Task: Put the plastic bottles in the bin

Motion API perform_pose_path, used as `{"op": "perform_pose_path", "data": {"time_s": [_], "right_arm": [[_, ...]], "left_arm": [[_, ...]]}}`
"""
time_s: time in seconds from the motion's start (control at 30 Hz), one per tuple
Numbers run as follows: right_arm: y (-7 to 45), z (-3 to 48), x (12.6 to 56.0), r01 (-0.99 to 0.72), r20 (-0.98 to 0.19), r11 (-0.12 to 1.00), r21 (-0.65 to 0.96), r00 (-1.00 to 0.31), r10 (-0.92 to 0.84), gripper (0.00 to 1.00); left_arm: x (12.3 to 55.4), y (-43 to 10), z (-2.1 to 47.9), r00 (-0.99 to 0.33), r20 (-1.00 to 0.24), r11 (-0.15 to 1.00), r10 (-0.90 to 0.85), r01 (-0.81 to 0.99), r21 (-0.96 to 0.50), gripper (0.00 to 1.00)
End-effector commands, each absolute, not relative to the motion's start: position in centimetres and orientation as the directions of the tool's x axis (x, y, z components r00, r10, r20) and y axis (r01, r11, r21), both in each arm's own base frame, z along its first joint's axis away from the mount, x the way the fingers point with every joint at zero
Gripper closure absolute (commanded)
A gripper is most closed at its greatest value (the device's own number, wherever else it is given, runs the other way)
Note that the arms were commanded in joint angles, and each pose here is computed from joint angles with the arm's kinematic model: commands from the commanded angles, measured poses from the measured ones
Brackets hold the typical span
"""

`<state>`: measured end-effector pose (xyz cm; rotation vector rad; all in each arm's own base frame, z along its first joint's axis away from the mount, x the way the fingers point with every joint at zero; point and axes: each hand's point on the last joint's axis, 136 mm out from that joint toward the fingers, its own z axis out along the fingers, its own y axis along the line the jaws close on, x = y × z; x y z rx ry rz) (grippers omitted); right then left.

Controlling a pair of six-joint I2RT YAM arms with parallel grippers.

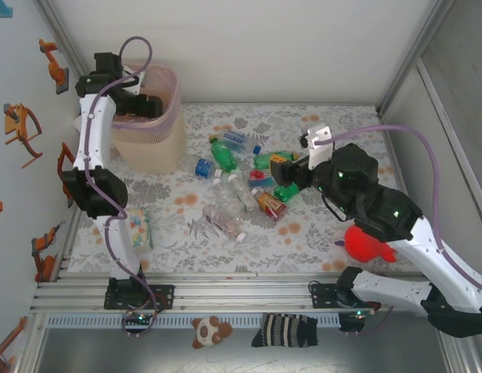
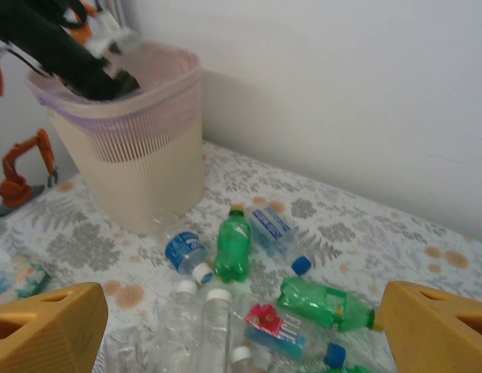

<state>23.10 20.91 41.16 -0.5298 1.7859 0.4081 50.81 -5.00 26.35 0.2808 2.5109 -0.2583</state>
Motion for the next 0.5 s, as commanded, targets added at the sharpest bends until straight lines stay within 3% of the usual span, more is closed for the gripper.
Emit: {"op": "perform_pose_path", "data": {"time_s": [0.0, 0.2, 0.47], "right_arm": [[20.3, 40.5, 23.9, -0.495, -0.948, 0.869, -0.007, -0.273, -0.163, 0.1], [20.9, 38.5, 24.9, -0.486, -0.925, 0.874, 0.011, -0.336, -0.176, 0.08], [19.7, 34.1, 27.5, -0.407, -0.849, 0.897, 0.17, -0.522, -0.076, 0.09]], "left_arm": [[50.0, -6.4, 31.4, -0.728, -0.679, 0.934, 0.095, 0.301, -0.192, 0.18], [48.1, -8.4, 36.4, -0.63, -0.774, 0.883, 0.054, 0.392, -0.258, 0.19], [43.8, -9.9, 42.0, -0.471, -0.882, 0.827, -0.015, 0.49, -0.276, 0.19]]}}
